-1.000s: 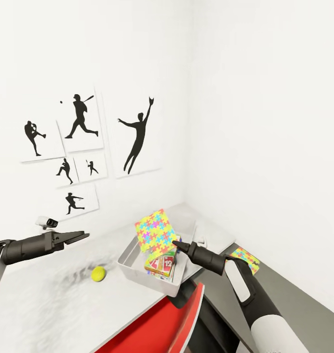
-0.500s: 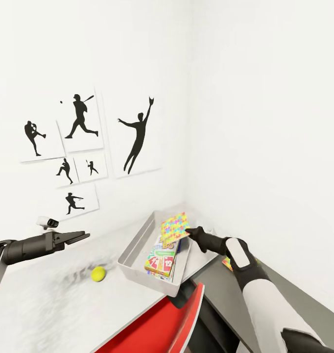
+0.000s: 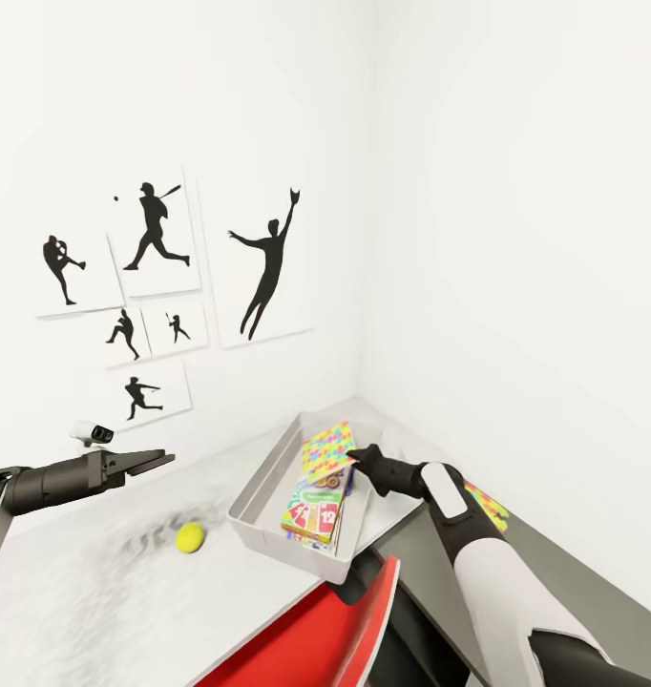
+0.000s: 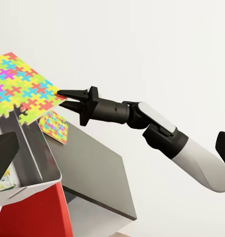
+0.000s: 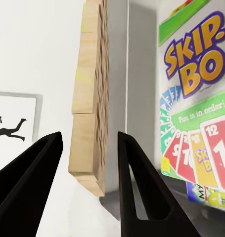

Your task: Put all the toys in the child's room - the three board games (two on the bed and one on the table), the two jigsaw puzzles on the table, and the tennis ball on the table - inside the toy box on the table in the child's room.

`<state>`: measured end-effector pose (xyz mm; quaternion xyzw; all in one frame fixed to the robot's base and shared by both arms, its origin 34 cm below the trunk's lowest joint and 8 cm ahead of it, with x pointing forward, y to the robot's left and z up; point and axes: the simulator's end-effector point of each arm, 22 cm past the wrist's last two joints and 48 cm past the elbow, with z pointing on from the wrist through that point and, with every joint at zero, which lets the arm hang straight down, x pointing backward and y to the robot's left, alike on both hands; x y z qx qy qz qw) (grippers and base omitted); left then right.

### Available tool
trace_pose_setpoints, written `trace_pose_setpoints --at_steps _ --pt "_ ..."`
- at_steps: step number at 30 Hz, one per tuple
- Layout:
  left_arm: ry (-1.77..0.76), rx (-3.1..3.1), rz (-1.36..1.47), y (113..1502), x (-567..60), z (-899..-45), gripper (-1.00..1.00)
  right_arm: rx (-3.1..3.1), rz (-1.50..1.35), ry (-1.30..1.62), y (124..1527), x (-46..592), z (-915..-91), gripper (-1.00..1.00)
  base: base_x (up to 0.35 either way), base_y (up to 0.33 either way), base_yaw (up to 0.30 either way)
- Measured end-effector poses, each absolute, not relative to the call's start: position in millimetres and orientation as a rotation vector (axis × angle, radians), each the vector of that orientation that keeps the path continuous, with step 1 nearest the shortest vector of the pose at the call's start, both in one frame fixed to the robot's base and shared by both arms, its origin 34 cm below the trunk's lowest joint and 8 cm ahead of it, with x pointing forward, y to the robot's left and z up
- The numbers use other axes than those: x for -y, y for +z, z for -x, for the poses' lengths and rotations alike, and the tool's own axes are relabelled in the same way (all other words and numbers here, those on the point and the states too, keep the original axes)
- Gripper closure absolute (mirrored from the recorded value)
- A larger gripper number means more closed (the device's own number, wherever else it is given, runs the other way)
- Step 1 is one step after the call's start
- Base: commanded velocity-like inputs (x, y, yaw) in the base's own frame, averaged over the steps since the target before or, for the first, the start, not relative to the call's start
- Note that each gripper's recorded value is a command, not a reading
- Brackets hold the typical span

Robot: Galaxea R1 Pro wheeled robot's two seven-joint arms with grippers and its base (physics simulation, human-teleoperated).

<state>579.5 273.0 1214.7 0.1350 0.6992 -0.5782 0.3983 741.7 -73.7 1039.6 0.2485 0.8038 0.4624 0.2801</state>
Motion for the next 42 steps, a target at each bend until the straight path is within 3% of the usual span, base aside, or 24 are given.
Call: trace_pose_setpoints --at_steps 33,34,42 --pt "-1.465 -1.768 -0.342 1215 -273 -579 -1.0 -2.327 -0.684 1.107 984 61 -732 1.0 0.001 0.0 0.0" --pt "-1.465 -1.769 -0.342 1215 -273 -579 -1.0 -2.326 -0.684 1.107 984 61 -733 -1.0 0.0 0.0 0.0" --pt "-1.464 -1.768 -0.342 1215 -273 -579 -1.0 -2.319 -0.678 1.111 986 61 -734 -1.0 0.0 0.0 0.0"
